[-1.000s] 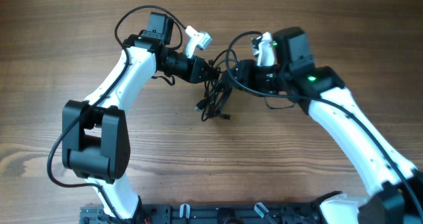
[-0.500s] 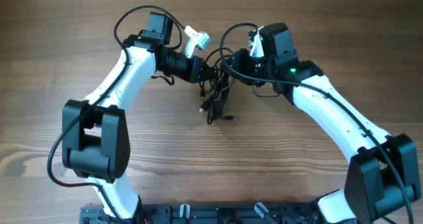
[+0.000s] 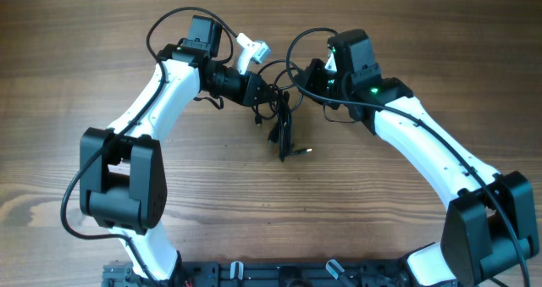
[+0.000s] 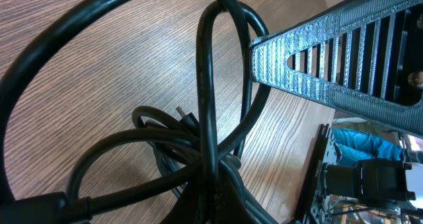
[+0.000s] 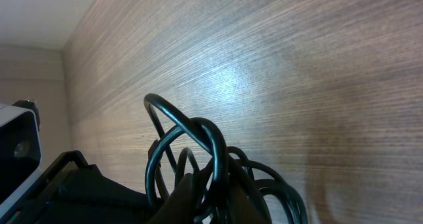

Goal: Untangle cables
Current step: 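Reach the right gripper to the hanging cable loops beside left gripper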

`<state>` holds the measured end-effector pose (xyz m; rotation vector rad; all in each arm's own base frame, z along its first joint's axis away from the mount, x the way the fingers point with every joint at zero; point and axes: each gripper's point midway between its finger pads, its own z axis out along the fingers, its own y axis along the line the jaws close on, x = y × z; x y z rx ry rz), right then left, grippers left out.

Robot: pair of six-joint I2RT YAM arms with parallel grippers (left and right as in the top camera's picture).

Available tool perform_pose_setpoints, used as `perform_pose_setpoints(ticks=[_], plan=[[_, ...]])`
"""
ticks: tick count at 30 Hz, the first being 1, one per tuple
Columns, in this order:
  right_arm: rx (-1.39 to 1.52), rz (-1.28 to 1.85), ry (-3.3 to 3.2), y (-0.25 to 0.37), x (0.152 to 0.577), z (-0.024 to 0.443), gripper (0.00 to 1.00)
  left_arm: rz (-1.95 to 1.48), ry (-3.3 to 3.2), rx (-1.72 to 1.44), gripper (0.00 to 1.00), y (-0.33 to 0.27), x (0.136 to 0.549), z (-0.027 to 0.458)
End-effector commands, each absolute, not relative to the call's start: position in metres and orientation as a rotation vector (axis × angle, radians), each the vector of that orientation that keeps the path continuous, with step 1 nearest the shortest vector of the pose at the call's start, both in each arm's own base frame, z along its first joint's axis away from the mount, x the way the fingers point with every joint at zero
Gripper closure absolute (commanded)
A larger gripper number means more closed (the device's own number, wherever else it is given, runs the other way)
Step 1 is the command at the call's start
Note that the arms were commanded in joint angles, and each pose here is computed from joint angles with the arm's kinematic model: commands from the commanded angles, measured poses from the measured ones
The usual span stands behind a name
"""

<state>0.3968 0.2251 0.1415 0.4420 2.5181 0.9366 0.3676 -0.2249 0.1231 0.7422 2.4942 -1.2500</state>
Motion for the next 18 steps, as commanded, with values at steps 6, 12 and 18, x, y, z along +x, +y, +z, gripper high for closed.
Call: perform_pose_setpoints(ticks=[6, 12, 18], plan=[[0.517, 0.946, 2.582, 0.225, 0.391, 0.128, 0.80, -1.290, 2.483, 0.742, 0.96, -0.228, 0.366, 0.125], [0.509, 0.983, 2.601, 0.230, 0.388, 0.126, 0.80, -1.290, 2.483, 0.742, 0.96, -0.228, 0.366, 0.125], [0.491, 1.027, 2.612, 0.235, 0.384, 0.128, 0.59, -1.288, 2.480, 0.743, 0.96, -0.228, 0.366, 0.125]])
